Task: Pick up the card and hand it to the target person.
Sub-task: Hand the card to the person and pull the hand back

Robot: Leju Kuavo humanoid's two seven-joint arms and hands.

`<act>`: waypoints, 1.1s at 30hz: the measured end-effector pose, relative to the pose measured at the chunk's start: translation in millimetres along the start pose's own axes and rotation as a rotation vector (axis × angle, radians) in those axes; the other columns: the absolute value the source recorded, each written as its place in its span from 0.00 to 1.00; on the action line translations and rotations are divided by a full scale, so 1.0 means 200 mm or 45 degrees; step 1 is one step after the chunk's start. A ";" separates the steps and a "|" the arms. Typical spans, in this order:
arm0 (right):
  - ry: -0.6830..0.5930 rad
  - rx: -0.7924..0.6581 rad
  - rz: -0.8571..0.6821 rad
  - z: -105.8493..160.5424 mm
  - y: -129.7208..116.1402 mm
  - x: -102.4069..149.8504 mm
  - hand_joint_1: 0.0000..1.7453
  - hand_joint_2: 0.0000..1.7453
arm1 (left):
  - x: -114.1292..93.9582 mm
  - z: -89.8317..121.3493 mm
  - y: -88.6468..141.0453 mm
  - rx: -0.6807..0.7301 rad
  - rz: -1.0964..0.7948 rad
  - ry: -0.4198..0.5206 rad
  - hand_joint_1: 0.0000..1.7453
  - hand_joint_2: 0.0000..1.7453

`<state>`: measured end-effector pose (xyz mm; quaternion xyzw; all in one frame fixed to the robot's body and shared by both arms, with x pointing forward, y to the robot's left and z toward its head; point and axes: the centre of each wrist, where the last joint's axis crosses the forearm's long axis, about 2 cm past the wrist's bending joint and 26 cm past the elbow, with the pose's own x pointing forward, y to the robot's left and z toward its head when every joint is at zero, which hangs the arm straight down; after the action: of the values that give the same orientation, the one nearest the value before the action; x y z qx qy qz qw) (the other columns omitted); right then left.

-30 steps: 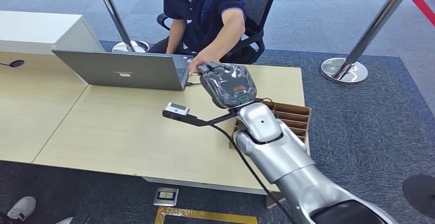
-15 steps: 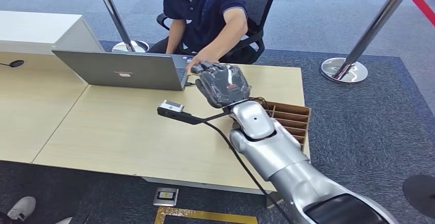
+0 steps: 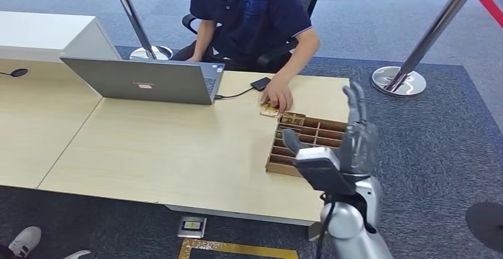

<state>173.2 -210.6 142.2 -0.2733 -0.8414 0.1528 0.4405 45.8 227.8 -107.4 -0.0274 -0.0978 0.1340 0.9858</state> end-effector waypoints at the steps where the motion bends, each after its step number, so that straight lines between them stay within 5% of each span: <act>1: 0.044 -0.020 0.028 0.03 -0.04 -0.01 0.00 0.00 | 0.00 0.00 0.00 0.000 0.000 0.001 0.00 0.00; 7: 0.464 -0.034 0.197 0.27 -0.18 -0.22 0.00 0.00 | 0.00 0.00 -0.01 0.017 0.057 0.004 0.00 0.00; 13: 1.253 0.134 0.244 0.72 -0.15 -0.76 0.00 0.00 | -0.02 0.00 -0.01 0.032 0.074 0.008 0.00 0.00; 16: 1.767 0.230 0.312 0.94 -0.08 -0.93 0.00 0.00 | -0.02 0.00 0.00 0.029 0.044 0.008 0.00 0.00; 18: 2.089 0.336 0.355 1.05 -0.05 -0.95 0.00 0.00 | -0.01 0.00 0.00 0.025 0.023 0.006 0.00 0.00; 21: 2.321 0.566 0.361 1.10 0.01 -0.91 0.00 0.00 | 0.00 0.00 0.01 0.022 0.010 0.001 0.00 0.00; 26: 2.504 0.869 0.239 1.09 0.17 -0.81 0.00 0.00 | 0.01 0.00 -0.01 0.027 0.012 -0.005 0.00 0.00; 33: 2.697 0.907 -0.139 1.14 0.36 -0.63 0.00 0.00 | 0.01 0.00 0.03 0.075 -0.017 -0.051 0.00 0.00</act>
<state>66.6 -231.2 -104.3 -0.0864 0.0394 0.0556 0.9939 46.4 233.4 -107.8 0.0049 -0.1139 0.1309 0.9848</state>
